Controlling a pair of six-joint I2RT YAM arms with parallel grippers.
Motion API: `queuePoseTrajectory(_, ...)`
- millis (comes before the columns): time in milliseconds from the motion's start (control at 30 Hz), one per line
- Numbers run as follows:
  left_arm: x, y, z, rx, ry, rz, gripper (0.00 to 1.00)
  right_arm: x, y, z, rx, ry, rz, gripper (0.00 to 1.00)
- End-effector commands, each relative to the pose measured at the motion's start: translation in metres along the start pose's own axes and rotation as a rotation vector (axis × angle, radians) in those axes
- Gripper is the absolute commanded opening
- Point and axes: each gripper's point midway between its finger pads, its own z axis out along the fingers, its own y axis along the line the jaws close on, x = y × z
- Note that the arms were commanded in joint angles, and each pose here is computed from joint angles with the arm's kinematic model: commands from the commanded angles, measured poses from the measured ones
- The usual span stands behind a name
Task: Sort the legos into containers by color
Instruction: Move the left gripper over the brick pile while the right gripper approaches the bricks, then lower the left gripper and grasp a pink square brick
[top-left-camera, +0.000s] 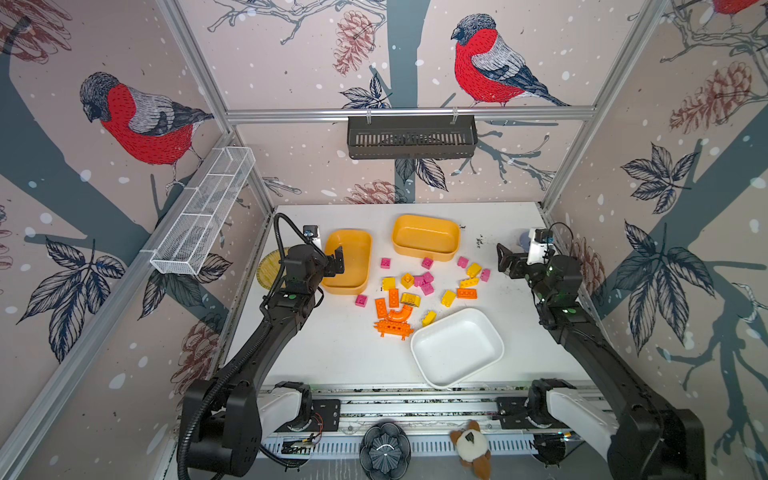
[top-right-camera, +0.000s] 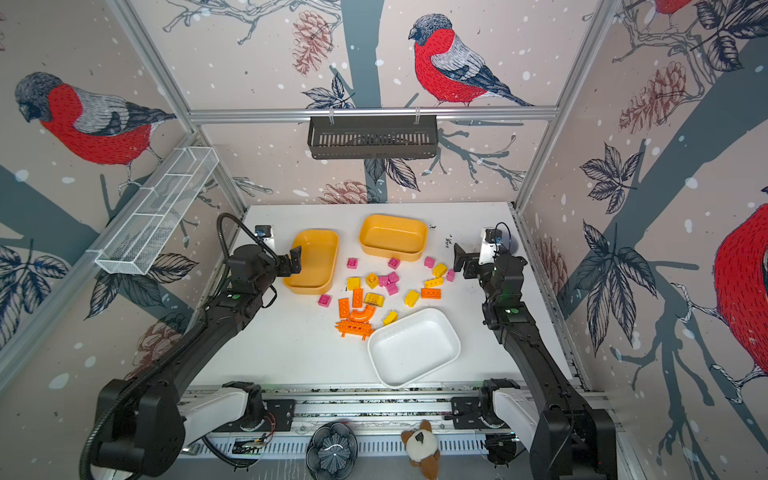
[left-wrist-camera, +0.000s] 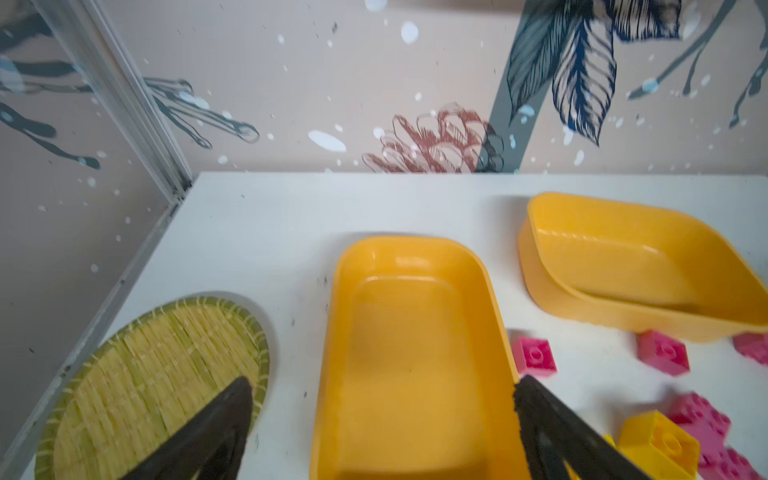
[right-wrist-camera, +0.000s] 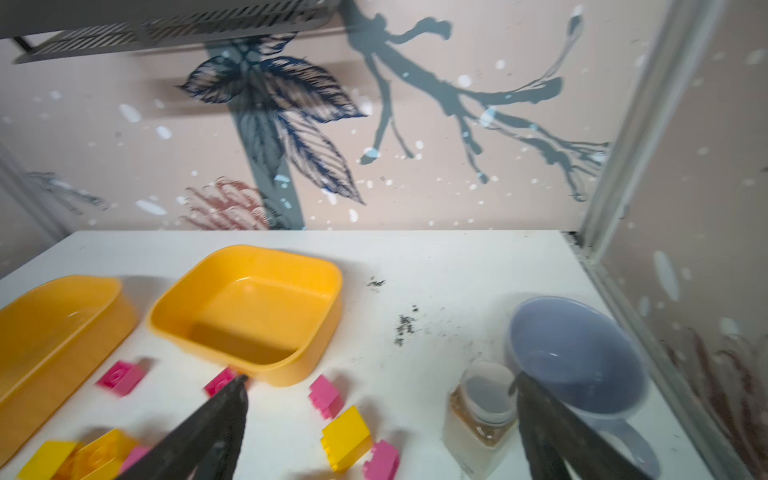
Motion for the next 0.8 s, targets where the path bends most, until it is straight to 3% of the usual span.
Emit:
queuePoseTrajectory(0, 0.054, -0.017, -0.019, 0.095, 0.278, -0.011, 0.97, 0.035, 0.045, -0.009, -0.218, 0.188, 0.005, 0.99)
queuePoseTrajectory(200, 0.073, -0.05, -0.052, 0.269, 0.385, -0.052, 0.9, 0.056, 0.09, -0.023, -0.362, 0.293, -0.017, 1.0)
queuePoseTrajectory(367, 0.093, -0.085, -0.056, 0.345, 0.428, -0.032, 0.88, 0.07, 0.113, -0.031, -0.436, 0.338, -0.013, 0.99)
queuePoseTrajectory(533, 0.12, -0.099, -0.049, 0.319, 0.434, -0.016, 0.85, 0.078, 0.124, -0.036, -0.459, 0.351, -0.031, 0.99)
queuePoseTrajectory(767, 0.142, -0.085, -0.029, 0.192, 0.398, 0.05, 0.8, 0.095, 0.126, -0.041, -0.46, 0.37, -0.041, 1.0)
